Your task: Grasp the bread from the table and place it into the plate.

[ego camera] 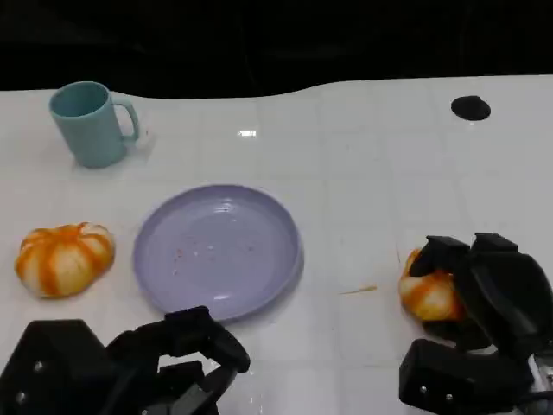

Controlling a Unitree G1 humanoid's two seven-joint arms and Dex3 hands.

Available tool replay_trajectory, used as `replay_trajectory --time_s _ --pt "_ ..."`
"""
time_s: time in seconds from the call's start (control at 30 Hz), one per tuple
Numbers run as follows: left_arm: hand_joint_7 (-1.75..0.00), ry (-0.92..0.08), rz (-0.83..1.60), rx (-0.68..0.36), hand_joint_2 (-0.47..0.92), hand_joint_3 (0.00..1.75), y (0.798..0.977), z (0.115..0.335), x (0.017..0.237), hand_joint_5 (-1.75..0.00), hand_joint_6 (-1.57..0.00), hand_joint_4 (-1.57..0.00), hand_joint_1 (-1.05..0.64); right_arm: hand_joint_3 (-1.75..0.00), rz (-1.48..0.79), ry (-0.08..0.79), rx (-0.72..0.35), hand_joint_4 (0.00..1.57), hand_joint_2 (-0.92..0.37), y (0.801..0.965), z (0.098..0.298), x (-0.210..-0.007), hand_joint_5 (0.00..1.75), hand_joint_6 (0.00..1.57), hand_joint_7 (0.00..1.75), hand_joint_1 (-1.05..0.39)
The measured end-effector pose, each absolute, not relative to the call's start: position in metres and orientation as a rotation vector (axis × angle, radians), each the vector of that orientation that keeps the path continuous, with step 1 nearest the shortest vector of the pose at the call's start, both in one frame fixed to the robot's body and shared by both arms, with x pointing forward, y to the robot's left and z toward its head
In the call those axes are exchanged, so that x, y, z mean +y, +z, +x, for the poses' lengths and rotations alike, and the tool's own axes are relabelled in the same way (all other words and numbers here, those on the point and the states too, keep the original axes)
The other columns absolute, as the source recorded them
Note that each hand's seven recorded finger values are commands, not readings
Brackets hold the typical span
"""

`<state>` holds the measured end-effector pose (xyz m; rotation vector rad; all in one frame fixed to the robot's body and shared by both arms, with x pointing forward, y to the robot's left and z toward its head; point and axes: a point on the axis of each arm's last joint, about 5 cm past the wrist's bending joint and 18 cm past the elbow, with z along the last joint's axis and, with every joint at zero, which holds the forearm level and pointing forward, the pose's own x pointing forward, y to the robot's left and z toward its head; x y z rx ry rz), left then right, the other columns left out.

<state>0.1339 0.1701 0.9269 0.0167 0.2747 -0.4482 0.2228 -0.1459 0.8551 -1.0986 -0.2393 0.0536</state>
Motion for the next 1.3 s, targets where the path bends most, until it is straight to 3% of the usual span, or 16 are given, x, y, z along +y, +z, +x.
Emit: replay_trajectory --time_s 0.3,0.53,0.7,0.9,1.0,1.3 --pt "-1.43 -0.451 0.011 0.277 0.9 0.58 0.927 0.134 0.168 -1.75 -0.61 -0.67 -0.31 -0.99 -0.976 0.072 -0.346 0.89 -0.46 0.873 0.227 -0.124 1.75 0.65 1.75 -0.12" --pt "-1.44 -0.458 0.009 0.274 0.9 0.59 0.928 0.134 0.165 -1.75 -0.61 -0.66 -0.31 -1.16 -0.762 0.213 -0.335 0.83 -0.46 0.894 0.234 -0.1 1.75 0.65 1.63 -0.1" --pt "-1.45 -0.455 0.011 0.274 0.9 0.59 0.929 0.134 0.164 -1.75 -0.61 -0.67 -0.31 -1.18 -0.683 0.285 -0.317 0.82 -0.45 0.904 0.239 -0.085 1.75 0.65 1.58 -0.09" --pt "-1.44 -0.456 0.012 0.273 0.9 0.59 0.929 0.134 0.164 -1.75 -0.61 -0.68 -0.31 -1.25 -0.635 0.353 -0.322 0.84 -0.41 0.912 0.249 -0.062 1.75 0.64 1.66 -0.09" --pt "-1.44 -0.456 0.017 0.274 0.9 0.58 0.928 0.135 0.164 -1.75 -0.61 -0.68 -0.31 -1.25 -0.641 0.375 -0.324 0.82 -0.41 0.913 0.254 -0.056 1.75 0.65 1.6 -0.11" --pt "-1.45 -0.463 0.023 0.271 0.9 0.59 0.927 0.135 0.162 -1.75 -0.61 -0.69 -0.3 -1.22 -0.634 0.435 -0.321 0.83 -0.44 0.92 0.265 -0.039 1.75 0.63 1.75 -0.12"
